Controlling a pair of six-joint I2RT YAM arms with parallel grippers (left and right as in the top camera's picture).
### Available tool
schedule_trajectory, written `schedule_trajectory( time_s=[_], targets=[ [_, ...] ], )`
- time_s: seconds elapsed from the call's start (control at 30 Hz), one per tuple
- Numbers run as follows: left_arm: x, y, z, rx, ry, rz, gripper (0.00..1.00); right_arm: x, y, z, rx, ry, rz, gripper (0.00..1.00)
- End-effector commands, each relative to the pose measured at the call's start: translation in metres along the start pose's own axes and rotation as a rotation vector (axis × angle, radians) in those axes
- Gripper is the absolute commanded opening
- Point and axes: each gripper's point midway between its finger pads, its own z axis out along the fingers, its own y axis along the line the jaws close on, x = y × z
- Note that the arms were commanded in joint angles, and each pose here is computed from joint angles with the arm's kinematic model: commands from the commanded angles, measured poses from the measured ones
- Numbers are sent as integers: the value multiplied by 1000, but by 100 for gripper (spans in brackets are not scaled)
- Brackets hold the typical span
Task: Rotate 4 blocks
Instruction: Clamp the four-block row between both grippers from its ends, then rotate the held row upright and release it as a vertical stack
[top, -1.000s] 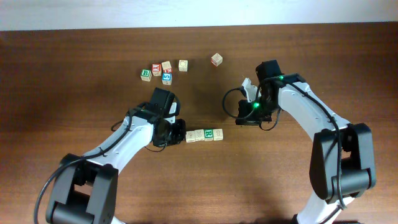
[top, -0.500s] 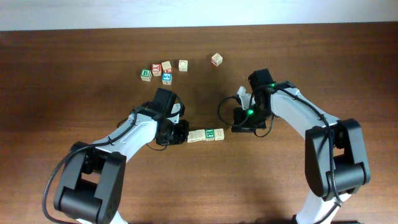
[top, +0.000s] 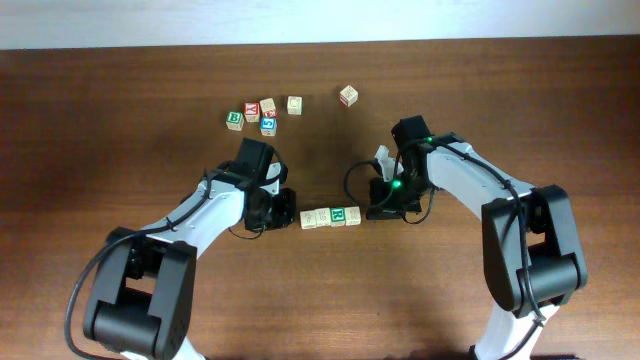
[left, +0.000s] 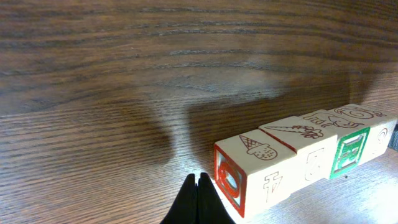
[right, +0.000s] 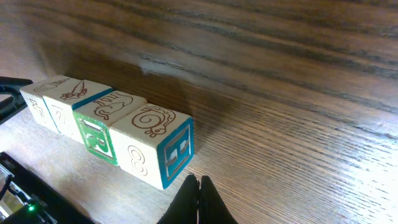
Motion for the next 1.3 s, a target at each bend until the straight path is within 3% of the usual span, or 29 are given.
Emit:
schedule_trajectory(
  time_s=[0.0, 0.2, 0.83, 1.27],
  targets=[
    [-7, -6, -2, 20, -9, -9, 0, 5, -1, 6, -11, 26, 19, 4],
    [-2, -24, -3, 121, 20, 0, 0, 5, -1, 6, -10, 26, 18, 4],
    [2, -22, -2, 110, 35, -7, 0, 3, 14, 14, -124, 35, -92, 4],
    [2, -24, -1, 100, 30, 10, 0, 0, 39, -22, -134, -43, -174, 4]
  ],
)
